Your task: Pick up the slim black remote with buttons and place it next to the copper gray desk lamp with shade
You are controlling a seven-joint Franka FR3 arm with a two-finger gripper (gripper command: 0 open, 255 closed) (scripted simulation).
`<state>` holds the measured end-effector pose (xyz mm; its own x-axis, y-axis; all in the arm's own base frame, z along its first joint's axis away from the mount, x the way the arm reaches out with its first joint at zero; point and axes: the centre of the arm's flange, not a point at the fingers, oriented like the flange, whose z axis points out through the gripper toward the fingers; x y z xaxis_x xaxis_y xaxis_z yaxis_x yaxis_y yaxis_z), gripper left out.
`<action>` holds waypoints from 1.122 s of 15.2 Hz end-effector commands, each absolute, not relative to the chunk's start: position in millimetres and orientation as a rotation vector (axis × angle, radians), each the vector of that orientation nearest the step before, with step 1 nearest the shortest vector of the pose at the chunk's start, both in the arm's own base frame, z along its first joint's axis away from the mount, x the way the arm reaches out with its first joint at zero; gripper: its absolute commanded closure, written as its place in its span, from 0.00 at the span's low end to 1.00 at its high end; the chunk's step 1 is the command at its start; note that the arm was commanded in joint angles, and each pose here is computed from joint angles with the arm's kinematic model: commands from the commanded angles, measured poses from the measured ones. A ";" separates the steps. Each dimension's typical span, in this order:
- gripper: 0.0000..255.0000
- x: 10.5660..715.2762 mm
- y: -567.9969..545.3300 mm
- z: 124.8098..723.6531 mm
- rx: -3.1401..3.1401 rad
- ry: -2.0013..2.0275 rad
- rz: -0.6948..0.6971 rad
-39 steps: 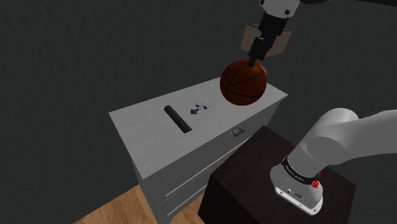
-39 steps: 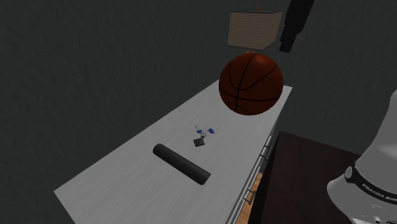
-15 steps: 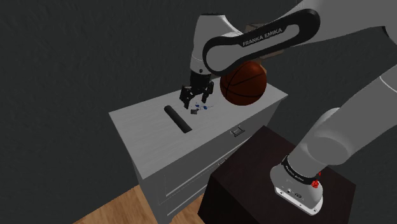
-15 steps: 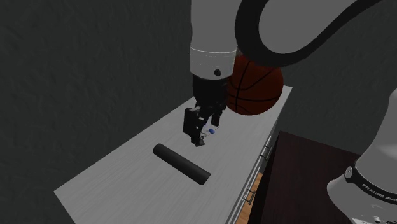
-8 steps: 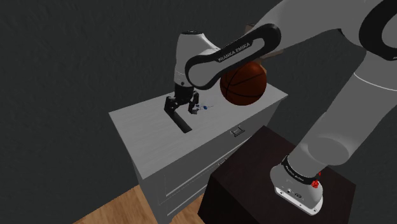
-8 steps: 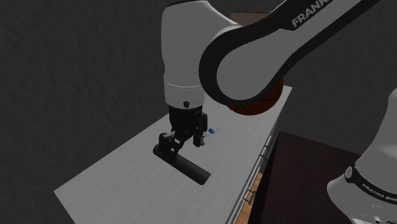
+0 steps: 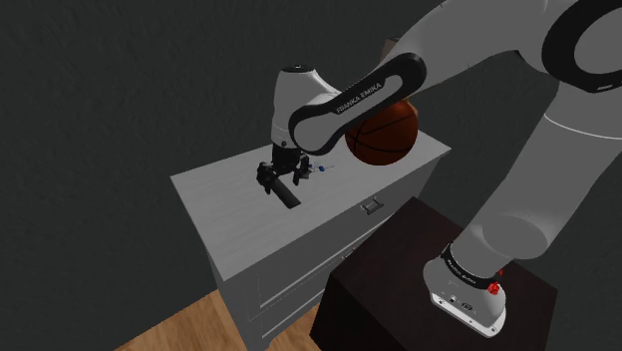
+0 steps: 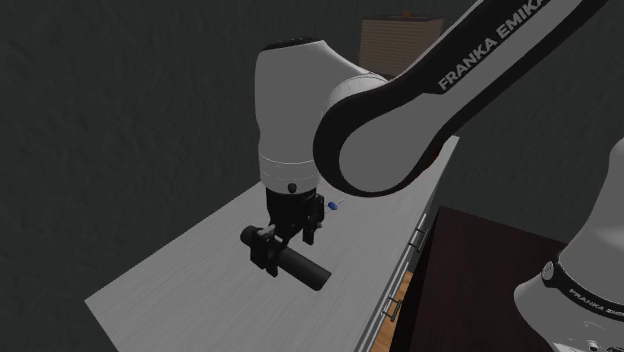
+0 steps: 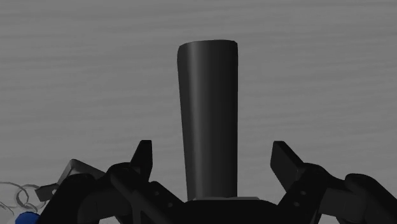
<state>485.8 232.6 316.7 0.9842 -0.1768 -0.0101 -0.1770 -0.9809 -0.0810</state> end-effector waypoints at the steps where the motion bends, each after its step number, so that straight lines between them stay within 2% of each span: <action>1: 0.00 485.8 232.7 315.2 -3.048 0.272 0.004; 5: 0.00 485.8 232.7 315.2 -3.048 0.272 0.004; 6: 1.00 485.8 232.7 315.2 -3.048 0.272 0.004; 17: 1.00 485.8 232.7 325.8 -3.048 0.272 0.004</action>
